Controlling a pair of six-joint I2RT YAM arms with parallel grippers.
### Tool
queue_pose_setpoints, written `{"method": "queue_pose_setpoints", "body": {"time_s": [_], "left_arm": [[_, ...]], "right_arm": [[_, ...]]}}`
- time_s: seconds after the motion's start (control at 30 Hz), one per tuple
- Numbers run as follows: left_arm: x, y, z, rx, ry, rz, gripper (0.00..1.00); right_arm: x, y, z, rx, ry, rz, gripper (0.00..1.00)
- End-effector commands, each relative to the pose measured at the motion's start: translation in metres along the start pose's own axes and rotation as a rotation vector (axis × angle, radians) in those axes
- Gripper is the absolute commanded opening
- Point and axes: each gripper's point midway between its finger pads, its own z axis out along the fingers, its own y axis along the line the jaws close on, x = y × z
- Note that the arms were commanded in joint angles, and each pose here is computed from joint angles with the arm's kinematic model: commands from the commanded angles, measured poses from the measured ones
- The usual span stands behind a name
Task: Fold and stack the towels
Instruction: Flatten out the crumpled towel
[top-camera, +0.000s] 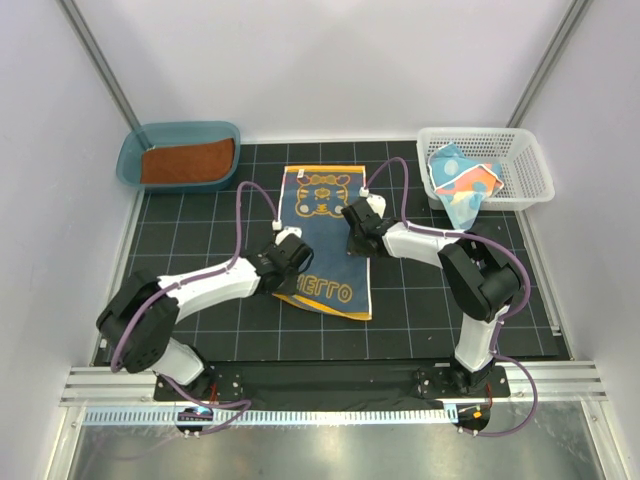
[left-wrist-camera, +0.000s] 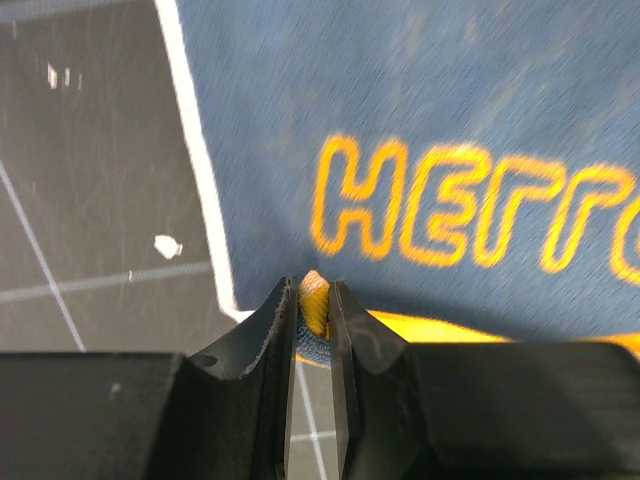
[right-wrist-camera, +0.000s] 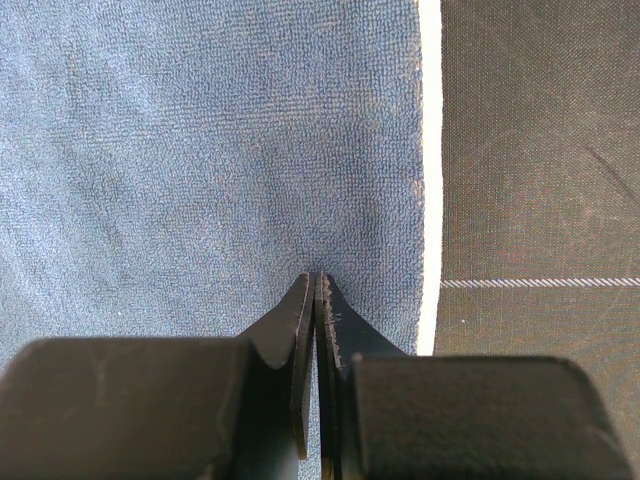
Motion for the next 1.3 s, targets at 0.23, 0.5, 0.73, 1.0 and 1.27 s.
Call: {"method": "queue_pose_setpoints", "body": {"time_s": [0.23,0.5,0.73,1.0,1.27], "left_arm": [[0.04,0.015,-0.024,0.07,-0.012,-0.142,0.27],[0.032,0.014,-0.041,0.117,-0.059,-0.178,0.42],[-0.051,0.015,-0.05,0.055,-0.196,-0.203,0.5],[-0.196,0.04,-0.013,0.019,-0.316,-0.231,0.56],[-0.297,0.068,0.067,0.031,-0.408,-0.172,0.57]], "right_arm": [[-0.013,0.002,-0.017,-0.021,-0.05,0.008,0.09],[-0.021,0.0,-0.037,-0.039,-0.077,-0.004,0.11],[-0.049,-0.007,-0.056,-0.022,-0.135,-0.016,0.17],[-0.13,-0.016,-0.043,-0.046,-0.203,0.041,0.21],[-0.221,-0.019,0.002,-0.092,-0.333,0.083,0.25]]}}
